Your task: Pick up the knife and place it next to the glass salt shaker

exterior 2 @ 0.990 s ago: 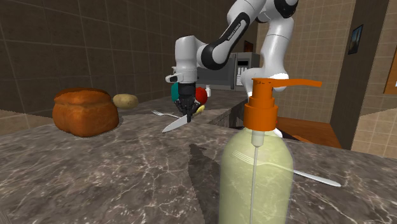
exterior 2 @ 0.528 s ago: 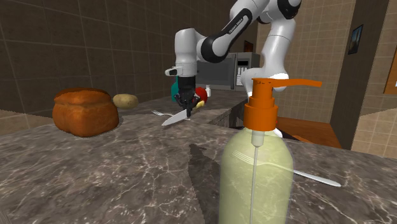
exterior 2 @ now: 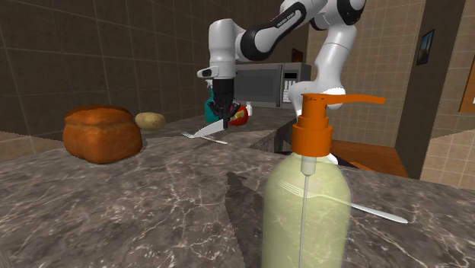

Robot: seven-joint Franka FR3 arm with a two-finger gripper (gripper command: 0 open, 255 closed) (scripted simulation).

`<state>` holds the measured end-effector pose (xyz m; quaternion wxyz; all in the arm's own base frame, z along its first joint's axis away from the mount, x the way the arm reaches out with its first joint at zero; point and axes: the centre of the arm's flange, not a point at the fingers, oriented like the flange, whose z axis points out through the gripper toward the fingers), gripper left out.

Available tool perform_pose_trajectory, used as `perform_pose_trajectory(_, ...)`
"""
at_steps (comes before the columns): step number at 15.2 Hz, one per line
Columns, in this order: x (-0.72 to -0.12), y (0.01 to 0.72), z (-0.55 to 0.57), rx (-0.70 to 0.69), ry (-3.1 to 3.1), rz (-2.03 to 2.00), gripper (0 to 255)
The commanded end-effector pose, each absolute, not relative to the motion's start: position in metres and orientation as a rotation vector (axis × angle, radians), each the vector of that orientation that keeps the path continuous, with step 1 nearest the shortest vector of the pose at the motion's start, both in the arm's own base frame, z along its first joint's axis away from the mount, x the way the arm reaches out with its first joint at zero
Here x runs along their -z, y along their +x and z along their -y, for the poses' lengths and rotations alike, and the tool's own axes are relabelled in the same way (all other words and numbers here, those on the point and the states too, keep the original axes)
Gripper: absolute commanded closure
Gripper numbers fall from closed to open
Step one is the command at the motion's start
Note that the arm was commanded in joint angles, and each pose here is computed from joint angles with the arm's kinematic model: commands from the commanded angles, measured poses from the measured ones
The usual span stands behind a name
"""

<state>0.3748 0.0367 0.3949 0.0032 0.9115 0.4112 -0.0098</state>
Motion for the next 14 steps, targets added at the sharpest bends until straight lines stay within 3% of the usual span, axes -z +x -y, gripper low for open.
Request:
perform_pose_trajectory(1,-0.406,0.375,-0.037,0.032,2.858,-1.289,255)
perform_pose_trajectory(14,-0.474,0.375,-0.037,0.032,2.858,-1.289,255)
